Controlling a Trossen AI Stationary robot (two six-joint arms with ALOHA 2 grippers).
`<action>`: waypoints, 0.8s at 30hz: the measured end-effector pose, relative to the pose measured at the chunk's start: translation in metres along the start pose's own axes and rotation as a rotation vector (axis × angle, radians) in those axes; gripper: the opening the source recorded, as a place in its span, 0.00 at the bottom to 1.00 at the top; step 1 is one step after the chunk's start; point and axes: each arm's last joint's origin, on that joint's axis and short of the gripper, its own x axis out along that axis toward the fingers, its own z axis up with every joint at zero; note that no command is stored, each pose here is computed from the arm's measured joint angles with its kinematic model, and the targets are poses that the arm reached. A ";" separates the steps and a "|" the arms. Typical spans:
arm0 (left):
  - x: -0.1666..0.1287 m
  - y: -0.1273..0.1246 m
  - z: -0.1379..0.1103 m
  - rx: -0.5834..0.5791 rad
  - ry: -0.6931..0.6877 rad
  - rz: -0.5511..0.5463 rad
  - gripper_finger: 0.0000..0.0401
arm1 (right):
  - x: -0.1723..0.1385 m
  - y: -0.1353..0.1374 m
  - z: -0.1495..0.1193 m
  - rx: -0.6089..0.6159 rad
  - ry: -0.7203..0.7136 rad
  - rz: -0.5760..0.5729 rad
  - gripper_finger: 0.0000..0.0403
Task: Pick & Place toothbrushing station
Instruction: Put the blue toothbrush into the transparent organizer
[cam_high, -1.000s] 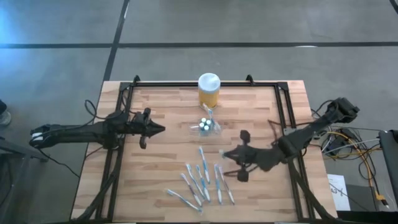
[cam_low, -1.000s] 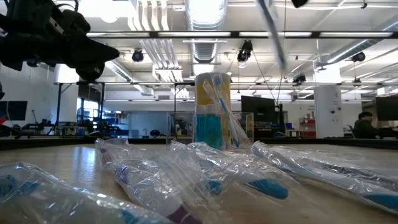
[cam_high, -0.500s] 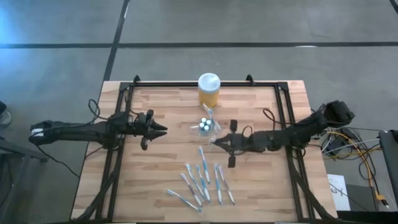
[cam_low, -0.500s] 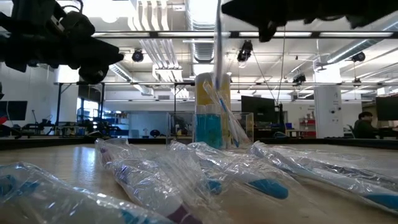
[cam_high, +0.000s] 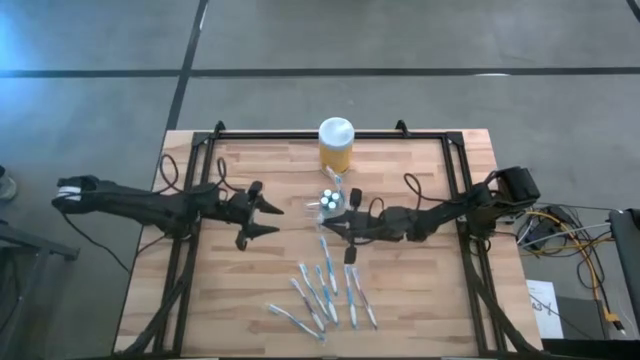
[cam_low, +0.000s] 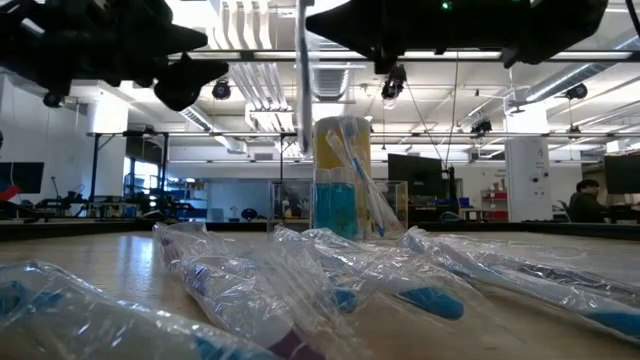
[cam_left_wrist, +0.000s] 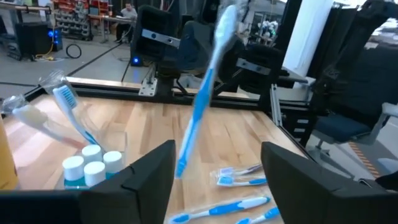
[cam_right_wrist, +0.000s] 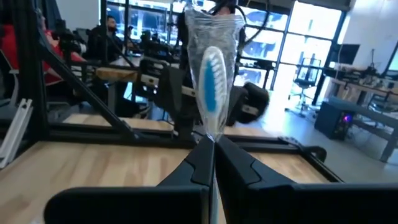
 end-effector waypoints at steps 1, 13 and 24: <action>0.003 0.000 0.002 0.003 0.004 0.004 0.61 | 0.003 0.001 0.001 -0.001 -0.005 0.000 0.02; 0.046 0.003 0.019 0.030 0.023 0.006 0.64 | 0.012 0.002 0.011 -0.003 -0.033 -0.006 0.02; 0.080 0.007 0.025 0.039 0.054 0.021 0.64 | 0.015 0.003 0.011 -0.016 0.007 -0.009 0.02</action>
